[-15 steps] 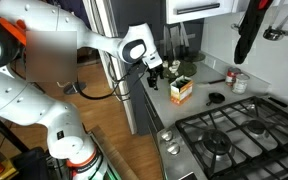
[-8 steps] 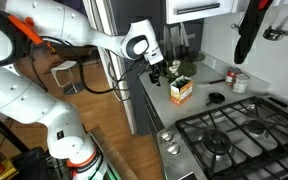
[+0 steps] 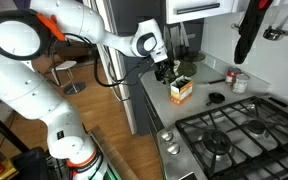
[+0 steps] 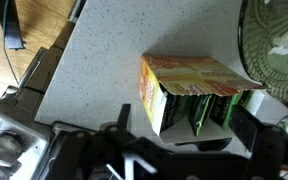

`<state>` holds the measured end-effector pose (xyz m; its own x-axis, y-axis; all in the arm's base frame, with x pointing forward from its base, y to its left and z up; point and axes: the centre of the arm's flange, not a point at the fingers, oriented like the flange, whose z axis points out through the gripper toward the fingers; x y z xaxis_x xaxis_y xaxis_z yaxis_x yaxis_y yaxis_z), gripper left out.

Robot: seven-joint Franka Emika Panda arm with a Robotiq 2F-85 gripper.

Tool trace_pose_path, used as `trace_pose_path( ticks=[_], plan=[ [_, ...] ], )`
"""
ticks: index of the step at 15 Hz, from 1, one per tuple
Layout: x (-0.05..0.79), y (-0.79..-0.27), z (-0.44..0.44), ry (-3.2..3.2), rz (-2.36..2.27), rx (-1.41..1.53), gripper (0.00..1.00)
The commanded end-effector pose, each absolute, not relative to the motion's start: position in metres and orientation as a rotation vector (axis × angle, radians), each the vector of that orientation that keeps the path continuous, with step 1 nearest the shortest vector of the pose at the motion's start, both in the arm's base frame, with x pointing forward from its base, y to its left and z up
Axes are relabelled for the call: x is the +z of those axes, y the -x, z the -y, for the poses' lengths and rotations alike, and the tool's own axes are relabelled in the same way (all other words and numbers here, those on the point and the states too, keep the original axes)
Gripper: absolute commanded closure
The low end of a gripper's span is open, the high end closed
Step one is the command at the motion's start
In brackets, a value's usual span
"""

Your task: Remove two sachets from the orange box

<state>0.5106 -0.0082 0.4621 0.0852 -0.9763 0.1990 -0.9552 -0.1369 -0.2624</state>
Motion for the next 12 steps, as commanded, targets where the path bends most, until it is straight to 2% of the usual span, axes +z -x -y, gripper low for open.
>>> trace_pose_path(
  ticks=[1,9,11,12],
  plan=[
    [0.453,-0.535,0.016,2.216,-2.115,-0.508,0.03],
    [0.441,-0.562,0.033,2.158,-2.146,-0.490,0.35],
    [0.438,-0.566,0.034,2.160,-2.144,-0.484,0.52],
    [0.437,-0.567,0.034,2.161,-2.145,-0.480,0.56]
  ],
)
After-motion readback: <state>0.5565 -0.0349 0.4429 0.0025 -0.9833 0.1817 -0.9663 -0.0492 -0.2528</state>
